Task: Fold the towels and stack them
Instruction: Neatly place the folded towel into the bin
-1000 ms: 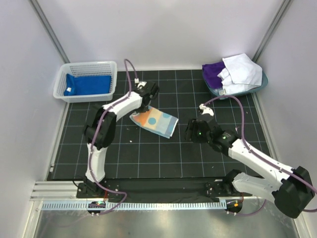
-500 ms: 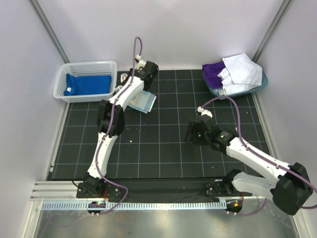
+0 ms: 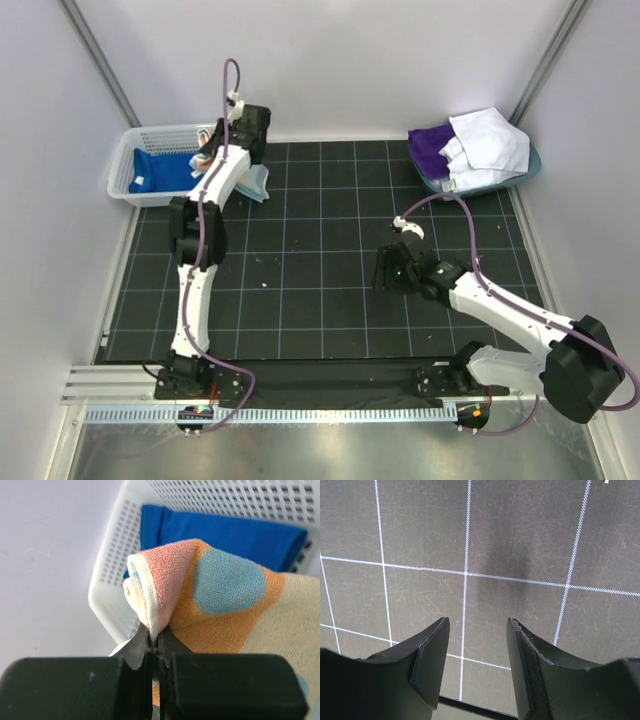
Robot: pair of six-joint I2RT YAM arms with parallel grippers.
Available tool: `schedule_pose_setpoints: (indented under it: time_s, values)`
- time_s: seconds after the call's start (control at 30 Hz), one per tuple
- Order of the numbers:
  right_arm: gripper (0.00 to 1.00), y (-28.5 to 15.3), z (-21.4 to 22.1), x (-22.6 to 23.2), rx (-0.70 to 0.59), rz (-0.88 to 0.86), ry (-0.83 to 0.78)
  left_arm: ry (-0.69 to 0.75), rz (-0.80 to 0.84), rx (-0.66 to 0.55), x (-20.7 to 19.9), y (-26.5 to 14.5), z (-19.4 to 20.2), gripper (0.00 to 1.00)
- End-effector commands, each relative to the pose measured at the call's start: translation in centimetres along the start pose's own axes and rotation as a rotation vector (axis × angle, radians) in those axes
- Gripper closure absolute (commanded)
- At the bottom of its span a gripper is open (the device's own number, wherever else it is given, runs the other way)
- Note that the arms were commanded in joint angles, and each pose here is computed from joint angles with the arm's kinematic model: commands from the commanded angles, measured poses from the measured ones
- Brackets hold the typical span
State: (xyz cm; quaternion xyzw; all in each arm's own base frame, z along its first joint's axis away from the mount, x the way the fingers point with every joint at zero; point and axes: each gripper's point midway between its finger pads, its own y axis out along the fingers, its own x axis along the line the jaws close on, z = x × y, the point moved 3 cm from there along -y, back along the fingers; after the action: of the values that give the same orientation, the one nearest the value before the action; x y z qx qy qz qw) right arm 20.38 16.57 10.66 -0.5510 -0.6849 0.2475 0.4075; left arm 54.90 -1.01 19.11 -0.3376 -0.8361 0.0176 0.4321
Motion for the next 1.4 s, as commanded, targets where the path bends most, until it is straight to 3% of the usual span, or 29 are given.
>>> schedule_pose_setpoints:
  time_s: [0.0,0.2,0.77,0.83,0.9,0.97,1.03,1.13,1.37]
  values:
    - [0.44,0.1,-0.8,0.5,-0.025,-0.02,-0.01,-0.136,-0.065,-0.093,3.8,0.6,-3.3,1.0]
    - [0.44,0.5,-0.6,0.4,-0.014,-0.01,-0.022,-0.177,-0.081,-0.057,3.7,4.9,-0.7,1.0]
    - [0.44,1.7,0.0,0.8,0.043,-0.005,-0.06,-0.265,-0.09,-0.044,4.6,13.2,1.8,1.0]
    - [0.44,1.7,0.2,0.8,0.048,-0.002,-0.061,-0.298,-0.112,-0.015,6.1,15.7,2.8,1.0]
    - [0.44,1.8,0.5,0.5,0.056,0.01,-0.065,-0.322,-0.06,0.011,5.8,17.0,3.6,0.88]
    - [0.44,2.0,0.7,0.3,0.06,0.02,-0.063,-0.359,-0.042,0.033,6.1,18.5,4.3,0.5]
    - [0.44,2.2,0.9,0.2,0.07,0.028,-0.067,-0.394,-0.03,0.066,5.7,18.9,5.1,0.25]
    - [0.44,2.3,0.9,0.4,0.07,0.024,-0.064,-0.453,-0.022,0.086,6.2,19.0,5.4,0.18]
    - [0.44,2.3,0.8,0.8,0.055,0.014,-0.068,-0.548,-0.016,0.049,8.2,16.8,3.5,0.15]
